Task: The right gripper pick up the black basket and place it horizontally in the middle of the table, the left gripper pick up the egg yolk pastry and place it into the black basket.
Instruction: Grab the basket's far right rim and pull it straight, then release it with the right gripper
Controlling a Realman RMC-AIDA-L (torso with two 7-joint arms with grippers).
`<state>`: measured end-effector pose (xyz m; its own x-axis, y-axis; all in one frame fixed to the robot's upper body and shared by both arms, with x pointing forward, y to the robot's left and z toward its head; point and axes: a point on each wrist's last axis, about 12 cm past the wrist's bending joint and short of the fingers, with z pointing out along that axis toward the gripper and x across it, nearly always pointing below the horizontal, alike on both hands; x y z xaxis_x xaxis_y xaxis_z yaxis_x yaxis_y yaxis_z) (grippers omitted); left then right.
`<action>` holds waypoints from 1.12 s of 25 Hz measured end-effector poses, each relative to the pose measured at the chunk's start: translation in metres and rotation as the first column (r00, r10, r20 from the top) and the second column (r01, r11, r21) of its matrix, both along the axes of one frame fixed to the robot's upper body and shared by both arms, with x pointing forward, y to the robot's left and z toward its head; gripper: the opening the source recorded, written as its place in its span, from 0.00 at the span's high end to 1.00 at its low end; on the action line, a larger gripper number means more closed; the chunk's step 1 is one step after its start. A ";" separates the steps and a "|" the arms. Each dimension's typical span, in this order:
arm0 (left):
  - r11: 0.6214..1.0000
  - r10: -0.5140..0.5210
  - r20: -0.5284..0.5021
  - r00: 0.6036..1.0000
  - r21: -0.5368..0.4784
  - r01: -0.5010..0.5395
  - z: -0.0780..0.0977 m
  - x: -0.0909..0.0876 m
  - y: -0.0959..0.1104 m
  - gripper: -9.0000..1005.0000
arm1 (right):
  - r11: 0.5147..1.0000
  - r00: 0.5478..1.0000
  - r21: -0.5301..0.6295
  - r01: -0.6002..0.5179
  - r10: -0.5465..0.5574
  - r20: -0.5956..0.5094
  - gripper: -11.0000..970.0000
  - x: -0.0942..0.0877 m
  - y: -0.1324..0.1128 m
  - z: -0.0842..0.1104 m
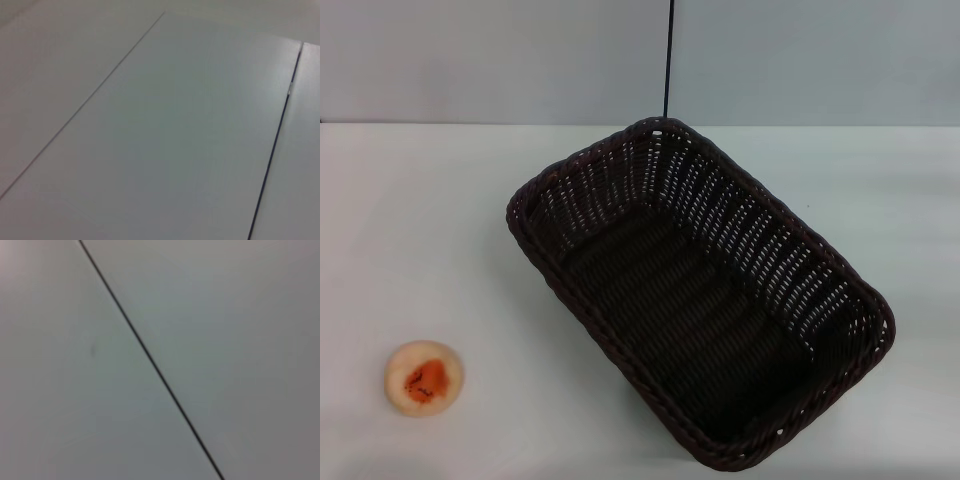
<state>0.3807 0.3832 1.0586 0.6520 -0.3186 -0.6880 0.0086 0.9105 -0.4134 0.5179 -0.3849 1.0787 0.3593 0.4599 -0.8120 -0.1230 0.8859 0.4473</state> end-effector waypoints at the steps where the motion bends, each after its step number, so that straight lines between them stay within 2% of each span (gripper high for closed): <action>1: 1.000 -0.005 -0.002 1.000 0.000 0.005 0.000 0.000 -0.001 0.26 | 1.000 1.000 -0.004 -0.008 0.008 -0.001 0.54 0.001 0.001 0.000; 8: 1.000 -0.028 -0.014 1.000 0.000 0.028 -0.001 0.001 -0.003 0.26 | 0.998 0.998 -0.030 -0.056 0.056 -0.005 0.51 0.004 0.006 0.002; 15: 0.999 -0.043 -0.020 0.999 0.003 0.043 -0.002 0.001 -0.004 0.26 | 0.996 0.996 0.006 -0.090 0.090 -0.002 0.36 0.002 0.007 0.002; 19: 0.999 -0.047 -0.024 0.999 0.003 0.047 -0.003 -0.002 -0.004 0.26 | 0.979 0.980 -0.040 -0.200 0.199 -0.024 0.27 0.005 0.011 0.007; 23: 0.998 -0.060 -0.037 0.998 0.008 0.060 -0.004 -0.003 -0.004 0.26 | 0.927 0.925 -0.054 -0.371 0.363 -0.114 0.27 0.014 0.005 0.022; 26: 0.998 -0.057 -0.043 0.997 0.008 0.058 -0.004 -0.005 -0.003 0.26 | 0.869 0.855 -0.047 -0.493 0.475 -0.209 0.27 0.020 0.001 0.035; 28: 0.998 -0.061 -0.044 0.997 0.003 0.061 -0.005 -0.006 -0.003 0.26 | 0.812 0.787 -0.054 -0.582 0.545 -0.288 0.27 0.025 0.002 0.046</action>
